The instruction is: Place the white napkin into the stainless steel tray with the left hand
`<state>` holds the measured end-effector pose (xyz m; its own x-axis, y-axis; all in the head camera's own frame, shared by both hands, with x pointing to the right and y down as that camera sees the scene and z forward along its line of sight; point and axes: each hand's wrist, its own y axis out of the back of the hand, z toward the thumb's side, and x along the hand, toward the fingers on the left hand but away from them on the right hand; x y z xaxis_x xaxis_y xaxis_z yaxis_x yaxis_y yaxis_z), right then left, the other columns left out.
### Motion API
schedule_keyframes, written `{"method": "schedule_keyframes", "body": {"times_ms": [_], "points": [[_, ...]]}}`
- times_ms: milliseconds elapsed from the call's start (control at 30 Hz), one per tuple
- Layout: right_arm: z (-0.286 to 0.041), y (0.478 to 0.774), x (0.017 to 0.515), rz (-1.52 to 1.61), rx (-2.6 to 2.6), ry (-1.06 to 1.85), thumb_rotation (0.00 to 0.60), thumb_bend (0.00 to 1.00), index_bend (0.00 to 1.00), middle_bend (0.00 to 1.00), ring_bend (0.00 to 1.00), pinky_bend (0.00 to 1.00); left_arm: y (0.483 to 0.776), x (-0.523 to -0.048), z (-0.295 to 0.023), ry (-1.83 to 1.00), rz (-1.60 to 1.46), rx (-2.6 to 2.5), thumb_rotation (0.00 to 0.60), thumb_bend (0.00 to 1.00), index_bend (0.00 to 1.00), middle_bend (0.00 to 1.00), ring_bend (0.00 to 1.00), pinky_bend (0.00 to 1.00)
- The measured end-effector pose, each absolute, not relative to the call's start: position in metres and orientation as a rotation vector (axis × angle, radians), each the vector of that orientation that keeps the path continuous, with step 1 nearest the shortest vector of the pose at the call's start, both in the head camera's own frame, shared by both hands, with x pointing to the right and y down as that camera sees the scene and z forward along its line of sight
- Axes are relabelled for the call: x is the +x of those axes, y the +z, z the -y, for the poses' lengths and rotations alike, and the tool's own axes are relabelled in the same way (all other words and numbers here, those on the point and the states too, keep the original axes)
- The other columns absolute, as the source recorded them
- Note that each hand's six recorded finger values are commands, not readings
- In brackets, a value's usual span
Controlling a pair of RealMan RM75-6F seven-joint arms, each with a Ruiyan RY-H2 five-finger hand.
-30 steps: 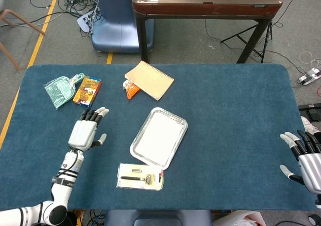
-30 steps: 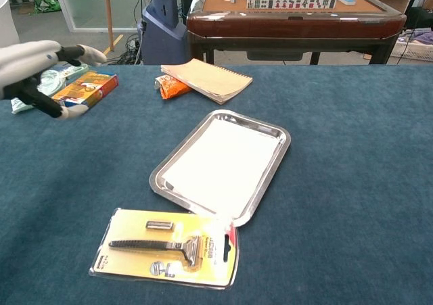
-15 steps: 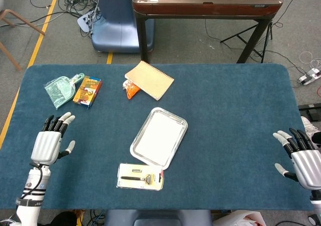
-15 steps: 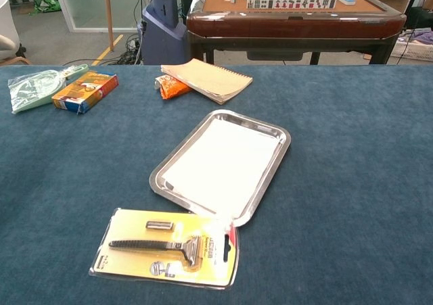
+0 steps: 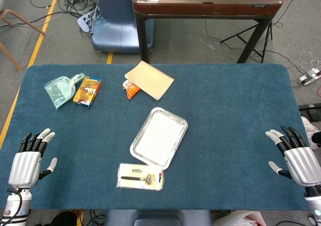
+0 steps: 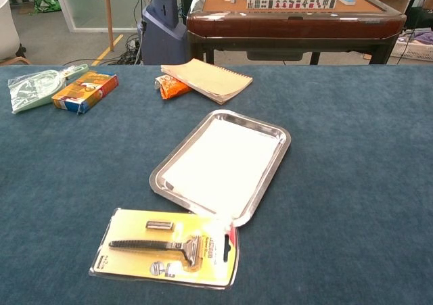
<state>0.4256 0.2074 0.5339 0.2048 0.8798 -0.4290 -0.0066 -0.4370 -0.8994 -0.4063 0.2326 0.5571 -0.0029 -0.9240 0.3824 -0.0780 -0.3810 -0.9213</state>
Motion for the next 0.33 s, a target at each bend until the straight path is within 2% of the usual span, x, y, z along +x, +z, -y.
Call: {"method": "schedule_keyframes", "body": {"times_ms": [333], "points": [[-0.205,0.537,0.42,0.83,-1.655,1.334,0.6,0.2,0.16,0.19,0.05,0.09,0.549,-0.41,-0.246,-1.499,-1.068,-1.523,0.6,0.3,0.18,0.12,0.12,0.05]]}}
